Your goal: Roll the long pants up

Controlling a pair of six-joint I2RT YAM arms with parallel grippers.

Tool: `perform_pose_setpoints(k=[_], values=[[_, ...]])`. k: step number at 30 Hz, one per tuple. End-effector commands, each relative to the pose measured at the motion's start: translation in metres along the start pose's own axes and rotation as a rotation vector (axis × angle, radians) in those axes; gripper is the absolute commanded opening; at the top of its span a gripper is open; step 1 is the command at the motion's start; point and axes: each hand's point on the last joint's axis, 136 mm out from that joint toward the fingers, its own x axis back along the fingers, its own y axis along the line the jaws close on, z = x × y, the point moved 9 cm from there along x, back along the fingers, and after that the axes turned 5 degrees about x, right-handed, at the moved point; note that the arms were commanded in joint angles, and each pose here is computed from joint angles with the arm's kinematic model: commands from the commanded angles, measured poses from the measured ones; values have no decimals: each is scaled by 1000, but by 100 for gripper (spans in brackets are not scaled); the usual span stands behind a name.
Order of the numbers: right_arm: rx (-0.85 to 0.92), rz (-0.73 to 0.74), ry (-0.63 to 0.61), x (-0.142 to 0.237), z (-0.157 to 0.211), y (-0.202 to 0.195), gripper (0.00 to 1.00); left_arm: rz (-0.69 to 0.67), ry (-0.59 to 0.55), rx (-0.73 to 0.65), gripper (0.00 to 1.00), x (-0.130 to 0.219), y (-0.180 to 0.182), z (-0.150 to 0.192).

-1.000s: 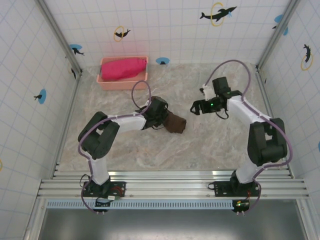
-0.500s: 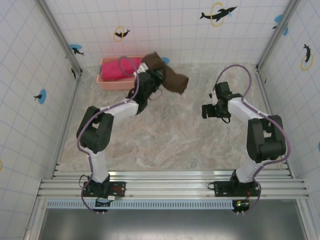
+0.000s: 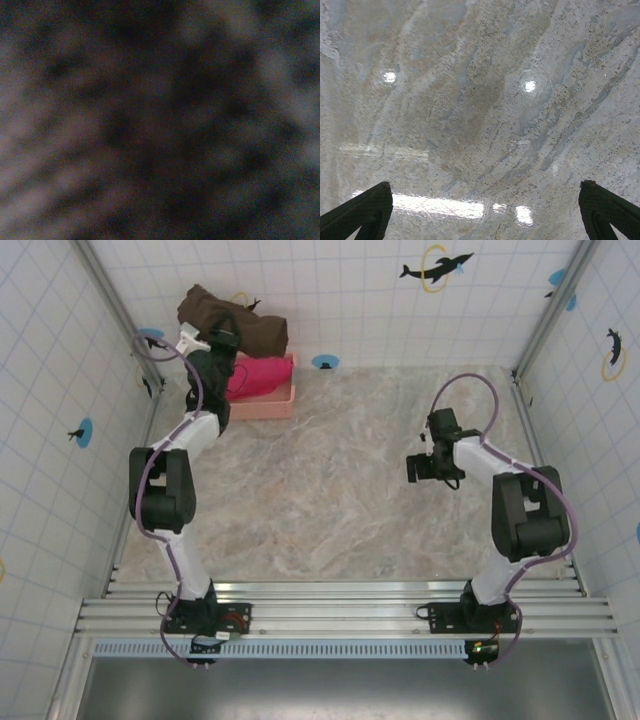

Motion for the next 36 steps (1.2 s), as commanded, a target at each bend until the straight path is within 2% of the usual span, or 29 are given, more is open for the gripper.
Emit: perform_pose_setpoints(k=[1,9,14,19,25,29,31,36], values=[[27,34,57,-9,8,1,99,109,-16,23,0,-13,1,-4],[63,59,106,-16,7,6,99,-36,29,68,0,-18,82,18],[75,57,112,-16,1,8,99,-203,30,110,0,6,127,33],[96,44,115,-15,-7,10,98,-435,103,148,0,38,165,51],[105,17,110,-13,-16,11,99,-633,198,159,0,62,180,63],[105,-6,110,-14,-17,13,99,-691,260,171,0,63,183,65],[106,-17,111,-14,-16,13,99,-705,345,178,0,59,180,68],[106,-28,99,-10,-14,14,99,-828,418,102,0,79,171,64]])
